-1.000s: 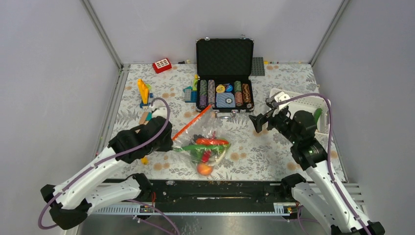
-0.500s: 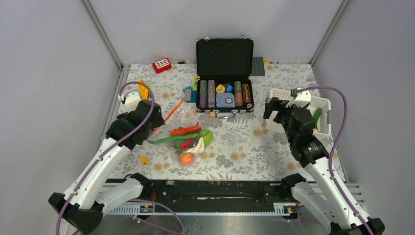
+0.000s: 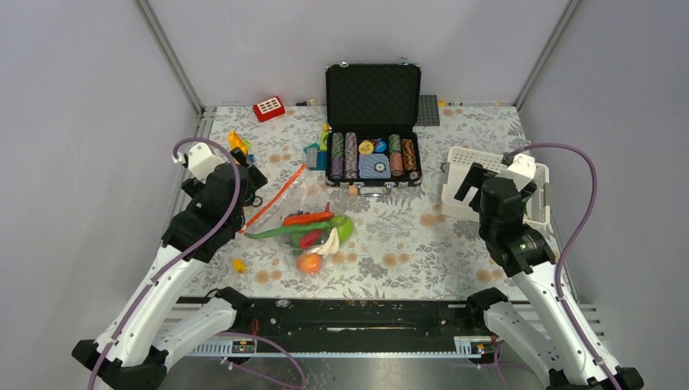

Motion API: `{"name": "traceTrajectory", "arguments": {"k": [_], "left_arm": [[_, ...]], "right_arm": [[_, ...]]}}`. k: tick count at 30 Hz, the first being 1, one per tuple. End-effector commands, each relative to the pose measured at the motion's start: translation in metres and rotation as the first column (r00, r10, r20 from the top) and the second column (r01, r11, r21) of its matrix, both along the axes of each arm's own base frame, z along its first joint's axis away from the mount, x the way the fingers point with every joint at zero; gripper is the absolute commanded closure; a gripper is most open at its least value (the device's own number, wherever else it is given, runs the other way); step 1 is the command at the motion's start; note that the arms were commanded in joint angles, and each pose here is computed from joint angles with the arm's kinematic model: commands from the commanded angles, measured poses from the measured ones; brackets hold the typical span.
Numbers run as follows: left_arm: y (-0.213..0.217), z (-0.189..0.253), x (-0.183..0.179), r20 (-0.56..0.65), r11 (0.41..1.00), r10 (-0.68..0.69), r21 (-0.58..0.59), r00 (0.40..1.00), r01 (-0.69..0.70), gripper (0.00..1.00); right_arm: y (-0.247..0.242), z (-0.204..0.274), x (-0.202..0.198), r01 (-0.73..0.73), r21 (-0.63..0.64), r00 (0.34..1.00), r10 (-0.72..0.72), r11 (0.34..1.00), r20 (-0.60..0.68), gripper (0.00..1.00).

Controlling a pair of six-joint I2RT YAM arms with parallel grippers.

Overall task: Place the food in the zip-top bag and seal the zipper
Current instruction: Reset both arms

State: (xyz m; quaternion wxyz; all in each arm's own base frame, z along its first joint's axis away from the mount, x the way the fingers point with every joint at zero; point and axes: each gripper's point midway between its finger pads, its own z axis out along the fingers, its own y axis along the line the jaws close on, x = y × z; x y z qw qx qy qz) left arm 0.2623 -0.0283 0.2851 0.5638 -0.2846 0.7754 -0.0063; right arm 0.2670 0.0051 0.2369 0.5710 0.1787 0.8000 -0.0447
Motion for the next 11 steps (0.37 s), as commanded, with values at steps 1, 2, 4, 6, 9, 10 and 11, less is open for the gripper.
{"name": "traceTrajectory", "arguments": {"k": [1,2,4,6,9,10,11], "left_arm": [[0.008,0.008,0.008,0.057,0.998,0.035,0.04,0.998,-0.038,0.01],[0.007,0.007,0.008,0.053,0.999,0.031,0.04,0.998,-0.033,0.01],[0.007,0.006,0.008,0.047,0.998,0.028,0.049,0.998,-0.031,0.01],[0.01,0.006,0.009,0.052,0.997,0.036,0.066,0.998,-0.04,0.01],[0.011,0.006,0.011,0.053,0.995,0.04,0.086,0.998,-0.044,0.01],[0.011,0.006,0.01,0.049,0.995,0.04,0.086,0.998,-0.045,0.01],[0.012,0.006,0.01,0.047,0.995,0.041,0.087,0.998,-0.045,0.01]], "right_arm": [[-0.017,0.009,-0.011,0.084,-0.015,0.996,-0.084,0.996,0.028,0.0],[-0.018,0.01,-0.012,0.087,-0.015,0.995,-0.087,0.996,0.039,0.0],[-0.019,0.014,-0.012,0.087,-0.013,0.994,-0.086,0.996,0.065,0.0],[-0.019,0.018,-0.013,0.088,0.004,0.992,-0.088,0.996,0.094,0.0],[-0.022,0.021,-0.017,0.096,0.016,0.987,-0.097,0.995,0.127,0.0],[-0.024,0.022,-0.019,0.1,0.011,0.986,-0.1,0.995,0.132,0.0],[-0.025,0.022,-0.02,0.101,0.002,0.986,-0.101,0.995,0.135,0.0]]}}
